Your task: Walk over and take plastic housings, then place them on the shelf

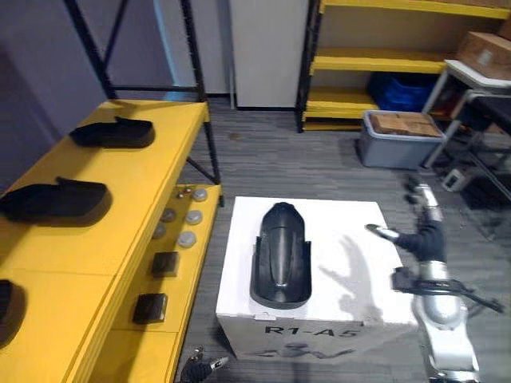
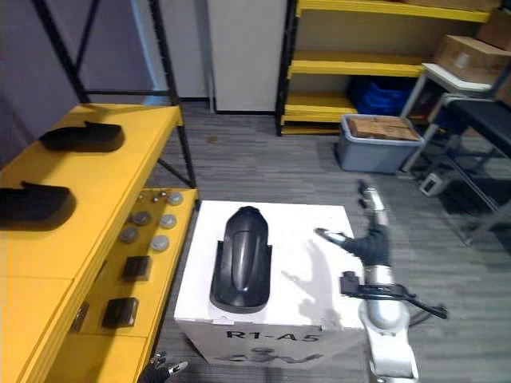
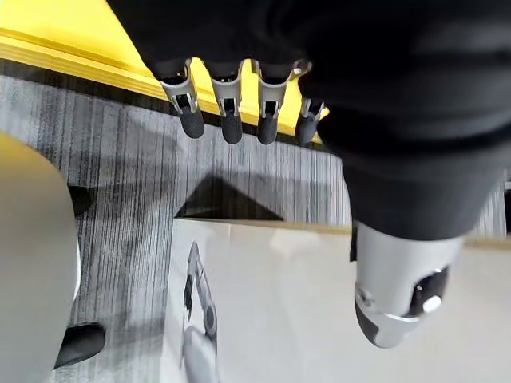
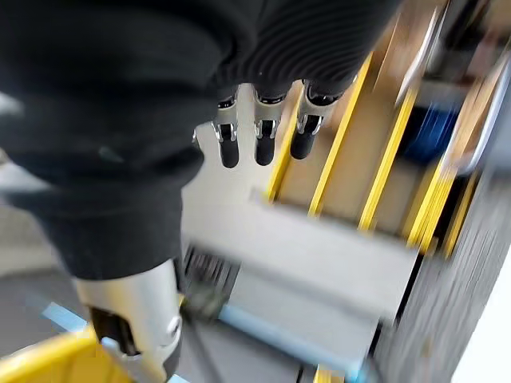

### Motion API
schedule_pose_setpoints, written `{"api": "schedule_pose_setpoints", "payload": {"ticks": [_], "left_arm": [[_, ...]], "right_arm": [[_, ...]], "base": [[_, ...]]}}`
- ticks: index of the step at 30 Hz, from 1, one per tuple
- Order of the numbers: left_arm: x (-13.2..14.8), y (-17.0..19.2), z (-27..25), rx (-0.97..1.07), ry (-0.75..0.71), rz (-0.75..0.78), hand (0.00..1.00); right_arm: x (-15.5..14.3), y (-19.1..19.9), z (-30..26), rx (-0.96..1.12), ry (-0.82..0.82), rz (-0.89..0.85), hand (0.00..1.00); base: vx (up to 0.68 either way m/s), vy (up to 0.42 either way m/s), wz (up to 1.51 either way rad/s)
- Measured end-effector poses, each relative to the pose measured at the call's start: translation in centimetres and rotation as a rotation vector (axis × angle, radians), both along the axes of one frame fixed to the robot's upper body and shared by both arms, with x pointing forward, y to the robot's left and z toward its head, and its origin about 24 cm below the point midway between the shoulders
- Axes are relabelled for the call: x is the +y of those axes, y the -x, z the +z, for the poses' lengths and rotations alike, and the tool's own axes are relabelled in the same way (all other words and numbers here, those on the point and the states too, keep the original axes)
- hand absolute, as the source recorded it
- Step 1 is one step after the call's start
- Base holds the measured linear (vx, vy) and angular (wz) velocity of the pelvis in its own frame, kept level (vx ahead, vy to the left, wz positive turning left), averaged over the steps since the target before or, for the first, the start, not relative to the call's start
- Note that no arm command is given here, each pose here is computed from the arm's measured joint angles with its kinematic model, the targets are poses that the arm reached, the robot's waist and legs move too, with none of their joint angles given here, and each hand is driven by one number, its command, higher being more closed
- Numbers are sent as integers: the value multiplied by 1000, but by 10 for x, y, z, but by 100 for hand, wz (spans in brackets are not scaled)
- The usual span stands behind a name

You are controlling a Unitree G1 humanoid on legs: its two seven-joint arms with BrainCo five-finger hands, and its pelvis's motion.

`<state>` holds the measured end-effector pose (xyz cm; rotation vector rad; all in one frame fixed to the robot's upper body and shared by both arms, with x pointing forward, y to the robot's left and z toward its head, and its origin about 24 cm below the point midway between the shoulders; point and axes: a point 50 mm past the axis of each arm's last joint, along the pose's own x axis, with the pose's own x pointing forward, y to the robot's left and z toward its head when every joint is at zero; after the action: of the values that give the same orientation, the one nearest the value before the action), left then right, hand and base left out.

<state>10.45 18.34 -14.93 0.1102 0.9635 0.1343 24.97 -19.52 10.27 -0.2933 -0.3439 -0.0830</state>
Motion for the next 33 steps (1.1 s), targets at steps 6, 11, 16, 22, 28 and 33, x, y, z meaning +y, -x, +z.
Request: {"api": "schedule_pose_setpoints", "payload": {"ticks": [6,11,16,22,28,33], "left_arm": [[-2,-3,0,-3,-3,3,0],[-1,-6,0,-7,-18,12,0],[-2,-8,1,-11,-33,11,0],[-3,-11,2,-13,-55,7,0],[-2,-11,2,-13,-68,17,0],[-2,-11,2,-9,-69,18,0]], "right_arm": [[29,-12,-44,188,25,11,0],[39,-13,-72,316,72,-29,0],[42,-16,-90,404,112,-79,0],[44,-19,-102,457,190,-149,0],[47,-29,-104,471,221,-215,100],[39,-39,-100,483,251,-278,100]], "base": [[-44,-10,15],[-19,4,0],[-2,3,1],[7,12,7],[-9,7,4],[0,0,0]]}}
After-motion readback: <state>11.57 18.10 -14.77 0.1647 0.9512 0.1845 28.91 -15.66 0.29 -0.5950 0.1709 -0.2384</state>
